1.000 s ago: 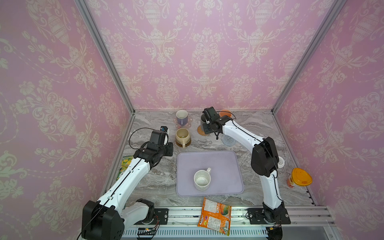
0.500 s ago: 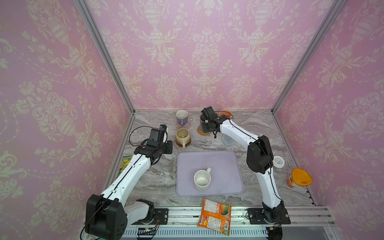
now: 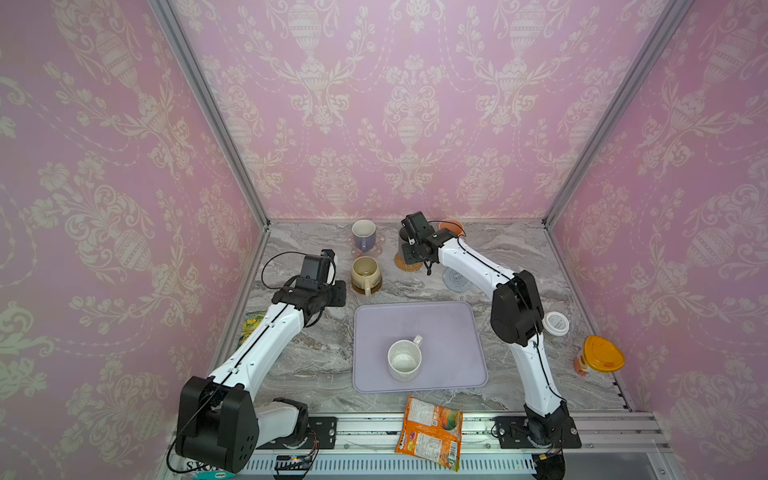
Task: Place cups on coasters
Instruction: Place the cup on the coaster.
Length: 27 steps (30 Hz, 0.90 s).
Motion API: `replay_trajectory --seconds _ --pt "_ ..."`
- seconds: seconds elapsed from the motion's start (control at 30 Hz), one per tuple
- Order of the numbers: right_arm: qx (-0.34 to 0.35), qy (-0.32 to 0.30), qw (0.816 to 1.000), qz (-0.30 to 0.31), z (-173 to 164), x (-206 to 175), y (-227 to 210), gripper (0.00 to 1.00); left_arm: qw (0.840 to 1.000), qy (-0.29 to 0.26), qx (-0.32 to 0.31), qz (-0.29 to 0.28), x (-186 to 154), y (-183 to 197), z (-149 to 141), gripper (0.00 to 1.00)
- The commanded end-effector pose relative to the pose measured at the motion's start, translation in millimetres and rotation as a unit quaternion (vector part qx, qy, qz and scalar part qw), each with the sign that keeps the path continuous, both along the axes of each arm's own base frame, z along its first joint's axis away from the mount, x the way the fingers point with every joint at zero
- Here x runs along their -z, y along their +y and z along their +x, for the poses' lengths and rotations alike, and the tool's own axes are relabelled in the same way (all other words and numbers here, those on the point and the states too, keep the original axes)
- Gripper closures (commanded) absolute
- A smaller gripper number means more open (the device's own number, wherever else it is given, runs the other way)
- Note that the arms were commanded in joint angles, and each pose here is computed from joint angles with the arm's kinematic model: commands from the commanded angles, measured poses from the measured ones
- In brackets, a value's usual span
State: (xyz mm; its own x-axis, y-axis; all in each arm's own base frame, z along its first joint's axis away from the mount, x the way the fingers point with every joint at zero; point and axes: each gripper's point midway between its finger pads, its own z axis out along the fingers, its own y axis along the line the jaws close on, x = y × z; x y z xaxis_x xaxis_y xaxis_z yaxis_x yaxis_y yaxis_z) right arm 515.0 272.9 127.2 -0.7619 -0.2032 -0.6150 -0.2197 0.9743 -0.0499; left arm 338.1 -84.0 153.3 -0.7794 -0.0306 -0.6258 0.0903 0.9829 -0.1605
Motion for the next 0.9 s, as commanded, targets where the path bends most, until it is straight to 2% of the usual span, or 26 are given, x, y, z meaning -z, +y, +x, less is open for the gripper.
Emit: replay_trajectory --seconds 0.0,0.87 --pt "0.016 -0.039 0.999 0.028 16.0 -21.9 6.4 1.0 1.0 -0.012 -0.006 -0.017 -11.5 -1.2 8.5 0.59" --pt "0.018 -0.015 0.999 0.024 10.6 -3.8 5.7 1.0 1.0 -0.005 -0.003 -0.023 -7.0 -2.7 11.5 0.59"
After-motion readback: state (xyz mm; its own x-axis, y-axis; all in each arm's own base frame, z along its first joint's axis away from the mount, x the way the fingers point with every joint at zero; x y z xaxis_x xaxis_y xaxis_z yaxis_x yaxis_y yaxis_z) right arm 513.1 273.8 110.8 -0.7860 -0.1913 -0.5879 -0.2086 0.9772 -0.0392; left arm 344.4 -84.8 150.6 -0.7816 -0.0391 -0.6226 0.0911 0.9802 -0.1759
